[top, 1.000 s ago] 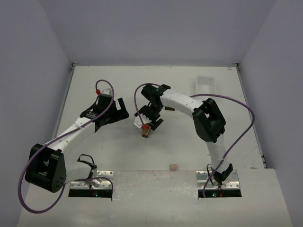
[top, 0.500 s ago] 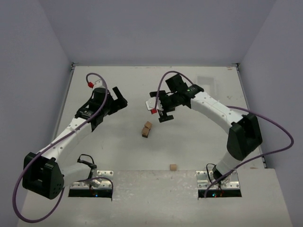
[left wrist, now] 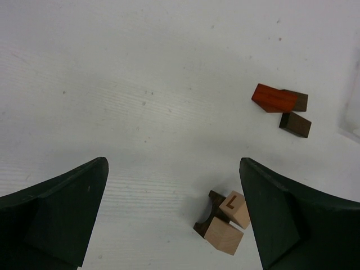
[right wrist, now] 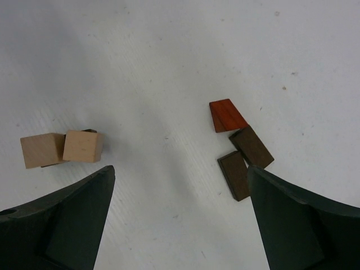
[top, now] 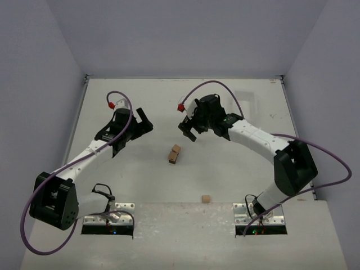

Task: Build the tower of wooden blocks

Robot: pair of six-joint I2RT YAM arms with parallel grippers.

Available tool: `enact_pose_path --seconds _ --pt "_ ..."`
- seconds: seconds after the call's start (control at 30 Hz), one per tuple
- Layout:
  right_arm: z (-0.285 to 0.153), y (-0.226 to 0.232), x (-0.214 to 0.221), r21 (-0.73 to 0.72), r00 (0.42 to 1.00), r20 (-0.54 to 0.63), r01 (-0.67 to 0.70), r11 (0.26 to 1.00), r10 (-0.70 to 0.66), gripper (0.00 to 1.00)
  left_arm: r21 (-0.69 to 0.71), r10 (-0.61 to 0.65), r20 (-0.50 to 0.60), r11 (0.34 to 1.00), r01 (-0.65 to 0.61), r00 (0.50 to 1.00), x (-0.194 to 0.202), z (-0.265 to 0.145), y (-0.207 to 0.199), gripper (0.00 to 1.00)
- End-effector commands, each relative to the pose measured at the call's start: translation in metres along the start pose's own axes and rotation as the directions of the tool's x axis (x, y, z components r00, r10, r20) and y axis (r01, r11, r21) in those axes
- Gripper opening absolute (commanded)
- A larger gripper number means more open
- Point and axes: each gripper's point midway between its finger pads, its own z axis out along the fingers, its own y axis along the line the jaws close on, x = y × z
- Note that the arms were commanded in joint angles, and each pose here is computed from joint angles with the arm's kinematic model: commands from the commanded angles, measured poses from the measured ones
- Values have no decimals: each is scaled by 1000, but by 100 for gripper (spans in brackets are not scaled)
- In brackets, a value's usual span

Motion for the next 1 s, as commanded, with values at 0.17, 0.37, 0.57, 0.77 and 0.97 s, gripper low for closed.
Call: enact_pose_path --seconds 0.17,0.37,0.57,0.77,0.97 --pt "37 -2 7 -22 991 -78 -113 993 111 99 11 -9 58 1000 9 998 -7 -3 0 100" --pt "56 7 12 -113 993 -102 -71 991 59 99 12 -5 76 1000 4 997 -10 -6 1 100" --pt "67 17 13 -164 992 -120 -48 985 28 99 7 -1 78 1000 1 997 -10 -6 2 100" --pt "73 18 24 -151 987 -160 -40 988 15 99 8 -1 77 1000 1 997 -10 -6 1 100" --pt "77 24 34 -152 981 -191 -59 987 29 99 7 0 77 1000 -1 997 -10 -6 2 100"
